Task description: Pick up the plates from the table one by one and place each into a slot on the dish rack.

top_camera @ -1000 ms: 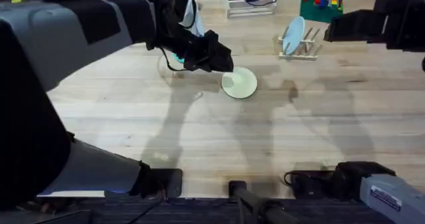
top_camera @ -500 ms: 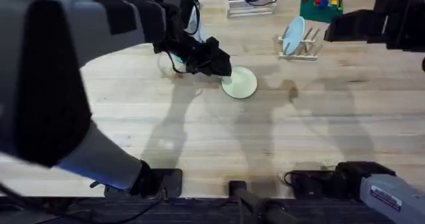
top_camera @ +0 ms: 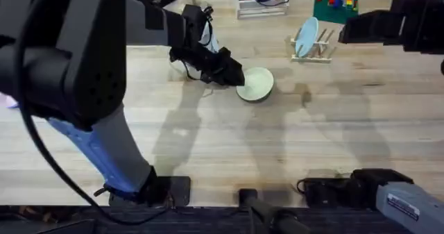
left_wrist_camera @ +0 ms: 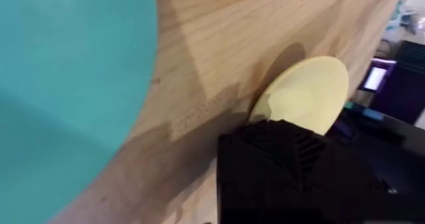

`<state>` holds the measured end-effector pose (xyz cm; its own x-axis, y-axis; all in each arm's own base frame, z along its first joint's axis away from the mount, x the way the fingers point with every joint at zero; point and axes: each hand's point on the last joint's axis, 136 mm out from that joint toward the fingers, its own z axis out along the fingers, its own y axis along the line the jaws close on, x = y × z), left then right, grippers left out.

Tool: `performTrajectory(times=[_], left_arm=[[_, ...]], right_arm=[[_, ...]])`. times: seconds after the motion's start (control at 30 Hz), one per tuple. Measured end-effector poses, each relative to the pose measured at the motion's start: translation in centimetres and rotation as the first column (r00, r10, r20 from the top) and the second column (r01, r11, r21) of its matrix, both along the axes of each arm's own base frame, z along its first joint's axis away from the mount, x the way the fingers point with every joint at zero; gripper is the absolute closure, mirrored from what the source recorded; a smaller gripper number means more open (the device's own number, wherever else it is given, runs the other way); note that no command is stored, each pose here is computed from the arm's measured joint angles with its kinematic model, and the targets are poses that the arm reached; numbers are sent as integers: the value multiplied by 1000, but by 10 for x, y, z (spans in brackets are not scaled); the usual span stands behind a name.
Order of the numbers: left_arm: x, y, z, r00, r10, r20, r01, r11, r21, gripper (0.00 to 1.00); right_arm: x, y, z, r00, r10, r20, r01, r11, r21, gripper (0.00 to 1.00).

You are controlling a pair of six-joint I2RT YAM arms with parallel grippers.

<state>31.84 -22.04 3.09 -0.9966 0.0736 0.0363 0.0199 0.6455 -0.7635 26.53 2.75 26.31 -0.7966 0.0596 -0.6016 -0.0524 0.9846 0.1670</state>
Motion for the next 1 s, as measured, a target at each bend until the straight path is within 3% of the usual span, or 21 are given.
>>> performTrajectory(times=[0.2,1.0], left_arm=[[-1,-3,-1,1000,-4,-22,3,999,-34,959],[-1,-3,-1,1000,-3,-22,2,999,-34,959]], right_arm=[[0,0,0,1000,0,0,0,1000,0,7],[0,0,0,1000,0,-1,0,1000,0,7]])
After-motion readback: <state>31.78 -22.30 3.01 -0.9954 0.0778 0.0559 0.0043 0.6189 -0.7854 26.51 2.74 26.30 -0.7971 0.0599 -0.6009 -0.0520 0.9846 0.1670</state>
